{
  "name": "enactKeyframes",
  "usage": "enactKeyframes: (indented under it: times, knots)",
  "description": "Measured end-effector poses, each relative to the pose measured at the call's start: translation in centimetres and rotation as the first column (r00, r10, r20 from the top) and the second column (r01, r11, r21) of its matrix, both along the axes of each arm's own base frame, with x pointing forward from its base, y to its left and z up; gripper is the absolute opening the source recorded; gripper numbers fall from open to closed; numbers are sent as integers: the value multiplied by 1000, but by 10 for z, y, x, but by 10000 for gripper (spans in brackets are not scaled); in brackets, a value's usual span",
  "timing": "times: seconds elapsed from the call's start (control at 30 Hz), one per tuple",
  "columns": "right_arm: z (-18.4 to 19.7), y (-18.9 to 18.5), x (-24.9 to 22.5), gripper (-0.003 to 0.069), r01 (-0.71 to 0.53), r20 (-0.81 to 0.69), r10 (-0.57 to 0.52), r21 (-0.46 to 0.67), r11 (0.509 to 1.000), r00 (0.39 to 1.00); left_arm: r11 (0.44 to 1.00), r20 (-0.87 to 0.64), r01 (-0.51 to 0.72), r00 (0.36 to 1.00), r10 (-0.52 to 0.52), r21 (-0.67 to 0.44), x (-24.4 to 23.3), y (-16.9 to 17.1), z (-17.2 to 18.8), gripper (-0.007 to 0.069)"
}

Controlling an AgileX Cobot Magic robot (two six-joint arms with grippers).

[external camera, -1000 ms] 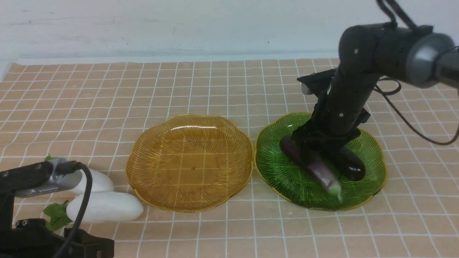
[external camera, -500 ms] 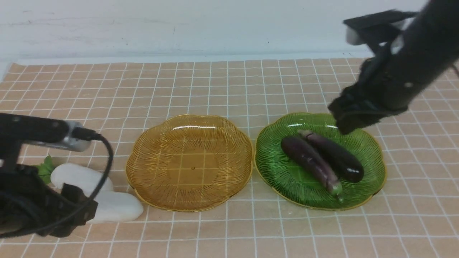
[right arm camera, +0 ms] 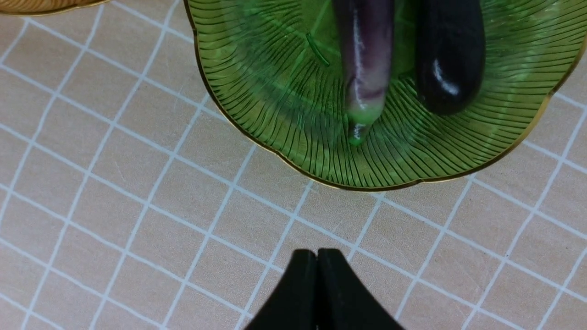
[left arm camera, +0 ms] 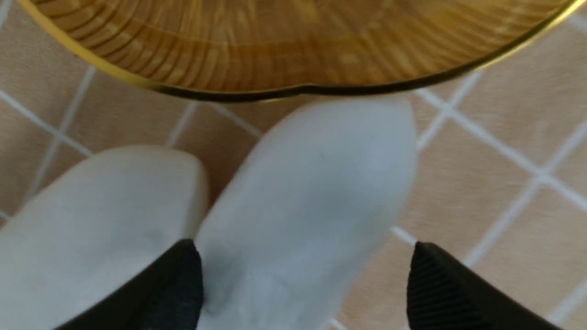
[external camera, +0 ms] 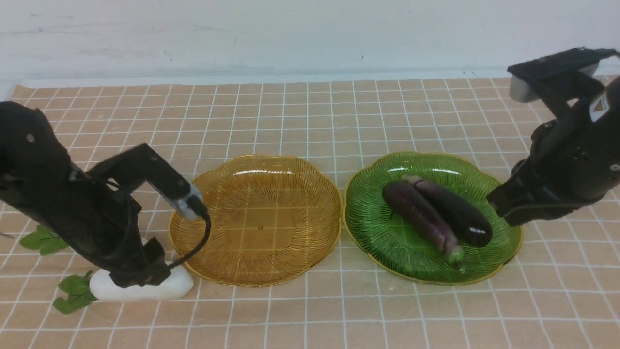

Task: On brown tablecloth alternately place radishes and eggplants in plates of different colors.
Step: 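Pick up the white radish and place it in the left plate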

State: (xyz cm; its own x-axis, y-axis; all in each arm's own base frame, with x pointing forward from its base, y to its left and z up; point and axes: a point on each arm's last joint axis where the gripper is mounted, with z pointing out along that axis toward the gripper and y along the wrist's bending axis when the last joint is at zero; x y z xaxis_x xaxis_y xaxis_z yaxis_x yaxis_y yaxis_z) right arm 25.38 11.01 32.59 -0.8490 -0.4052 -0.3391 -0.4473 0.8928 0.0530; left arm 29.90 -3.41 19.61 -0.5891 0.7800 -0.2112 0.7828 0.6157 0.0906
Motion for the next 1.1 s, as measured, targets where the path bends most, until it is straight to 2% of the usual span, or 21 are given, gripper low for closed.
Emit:
enactKeyframes:
  times: [0.17,0.43,0.53,0.63,0.83,0.9,1.1]
  knots:
    - [0,3,-1,-15,-20,-8,20,25,1000,1000,1000,-6,-3,1000,3,26,9,1,-16,519]
    - [1,4,-2,-15,-44,-9,44,39,998,999,992,-60,-127,990,126,-2,10,0,-9,316]
    - [1,4,-2,-15,-44,-9,44,39,998,999,987,-82,-163,984,161,-15,11,-1,2,300]
    - [1,5,-2,-15,-44,-10,45,41,998,999,980,-59,-194,980,191,-47,16,-3,29,293]
    - [1,5,-2,-15,-44,-10,44,42,998,999,952,1,-240,970,245,-190,32,-14,86,282]
    - [1,5,-2,-15,-44,-10,44,42,998,999,947,0,-241,969,247,-212,33,-16,95,281]
    - [1,5,-2,-15,-44,-11,44,43,998,999,955,-49,-239,971,234,-178,29,-14,102,280]
